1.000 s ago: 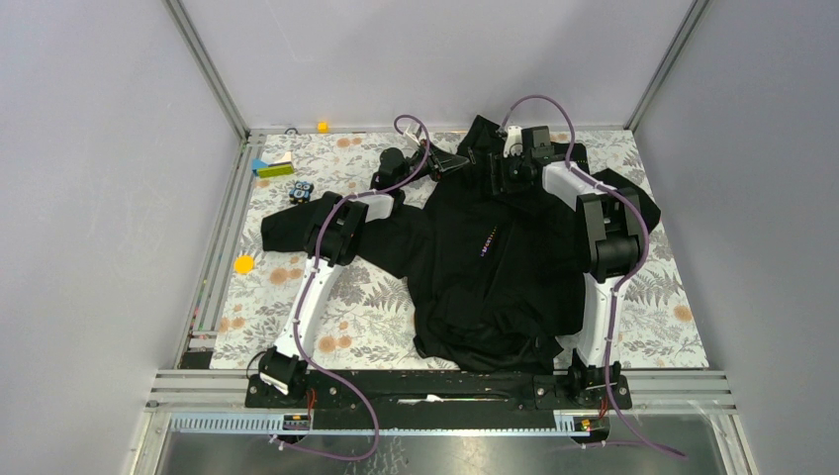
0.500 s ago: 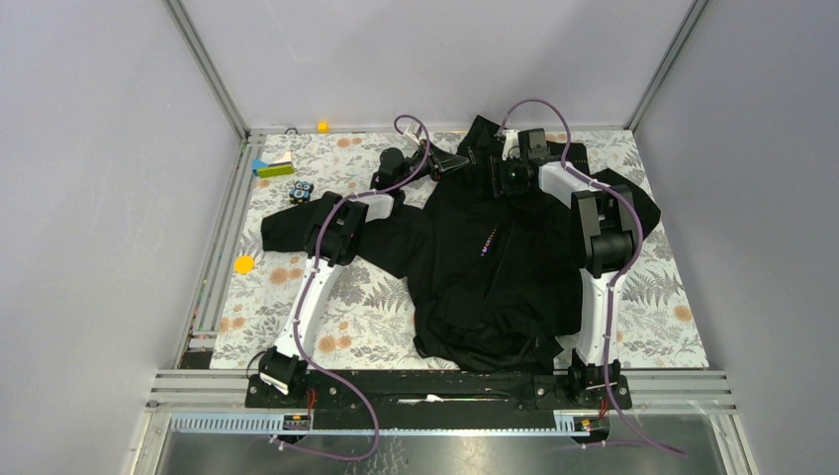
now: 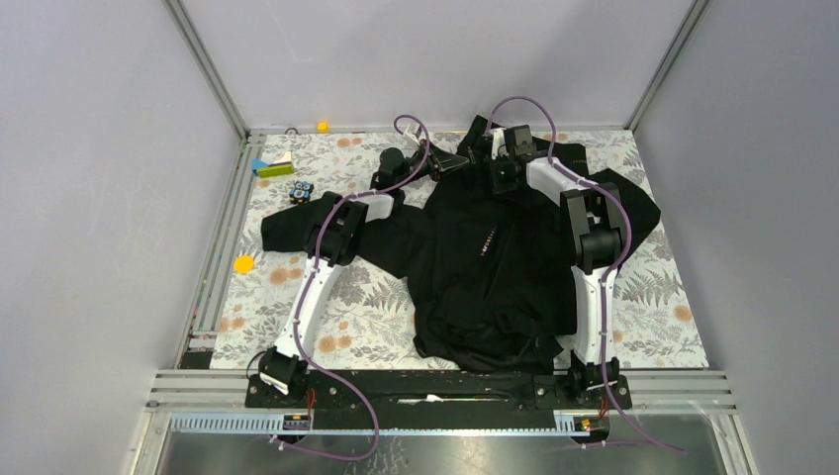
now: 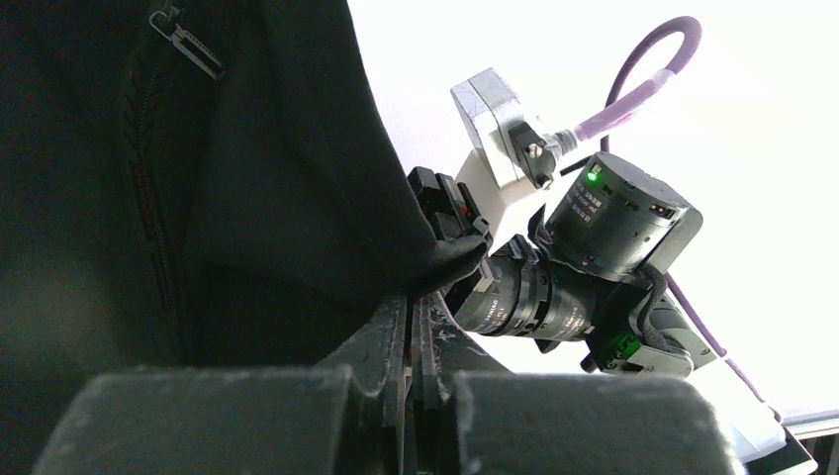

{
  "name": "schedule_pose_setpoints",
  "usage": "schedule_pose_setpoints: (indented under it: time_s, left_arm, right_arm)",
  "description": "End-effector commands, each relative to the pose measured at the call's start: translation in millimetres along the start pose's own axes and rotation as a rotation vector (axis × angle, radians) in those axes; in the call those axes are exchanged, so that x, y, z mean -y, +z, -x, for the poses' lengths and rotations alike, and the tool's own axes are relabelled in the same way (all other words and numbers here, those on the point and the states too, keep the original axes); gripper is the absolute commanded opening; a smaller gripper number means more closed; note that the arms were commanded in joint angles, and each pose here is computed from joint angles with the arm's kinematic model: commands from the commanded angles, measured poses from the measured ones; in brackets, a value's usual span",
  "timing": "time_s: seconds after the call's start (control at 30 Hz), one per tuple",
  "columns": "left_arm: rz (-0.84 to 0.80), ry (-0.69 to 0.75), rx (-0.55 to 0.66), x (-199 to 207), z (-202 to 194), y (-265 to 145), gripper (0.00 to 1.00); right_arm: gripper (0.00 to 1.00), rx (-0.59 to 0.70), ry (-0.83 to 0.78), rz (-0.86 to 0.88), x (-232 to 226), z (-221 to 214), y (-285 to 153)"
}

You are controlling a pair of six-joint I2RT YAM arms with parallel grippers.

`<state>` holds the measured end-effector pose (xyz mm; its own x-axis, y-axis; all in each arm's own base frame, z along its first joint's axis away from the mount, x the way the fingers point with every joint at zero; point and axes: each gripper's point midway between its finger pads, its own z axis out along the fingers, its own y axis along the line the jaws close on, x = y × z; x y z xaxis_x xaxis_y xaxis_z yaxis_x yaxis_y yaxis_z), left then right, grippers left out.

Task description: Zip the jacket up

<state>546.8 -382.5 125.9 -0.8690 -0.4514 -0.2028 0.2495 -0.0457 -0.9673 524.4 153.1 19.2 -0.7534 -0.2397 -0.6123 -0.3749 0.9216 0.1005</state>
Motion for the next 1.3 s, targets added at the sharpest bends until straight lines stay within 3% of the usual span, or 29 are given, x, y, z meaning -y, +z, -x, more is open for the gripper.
schedule_pose_setpoints:
  time_s: [0.0, 0.2, 0.37, 0.47, 0.67, 0.83, 0.9, 1.27]
  left_arm:
    - [-0.086, 0.070, 0.011, 37, 9, 3, 0.00]
    - [-0.100, 0.069, 0.008, 40, 8, 3, 0.00]
    - [-0.117, 0.073, -0.001, 43, 7, 3, 0.00]
    - [-0.136, 0.072, -0.002, 46, 6, 3, 0.00]
    - [-0.164, 0.084, -0.020, 54, 2, 5, 0.00]
    - [-0.235, 0.093, -0.050, 68, -5, 3, 0.00]
    - [-0.260, 0.100, -0.067, 73, -9, 1, 0.00]
    - [-0.334, 0.174, -0.146, 94, -38, -3, 0.00]
  right_arm:
    - [0.15, 0.112, 0.011, 0.009, -11, 33, -17]
    - [0.09, 0.266, 0.075, 0.020, -10, 68, -57]
    - [0.17, 0.338, 0.116, 0.070, -10, 73, -89]
    - [0.15, 0.411, 0.152, 0.103, -3, 79, -102]
    - [0.10, 0.538, 0.245, 0.312, -4, 92, -116]
    - [0.00, 0.736, 0.212, 0.442, -18, 101, -127]
    - [0.00, 0.847, 0.162, 0.473, -22, 109, -141]
    - [0.00, 1.131, -0.010, 0.590, -33, 95, -184]
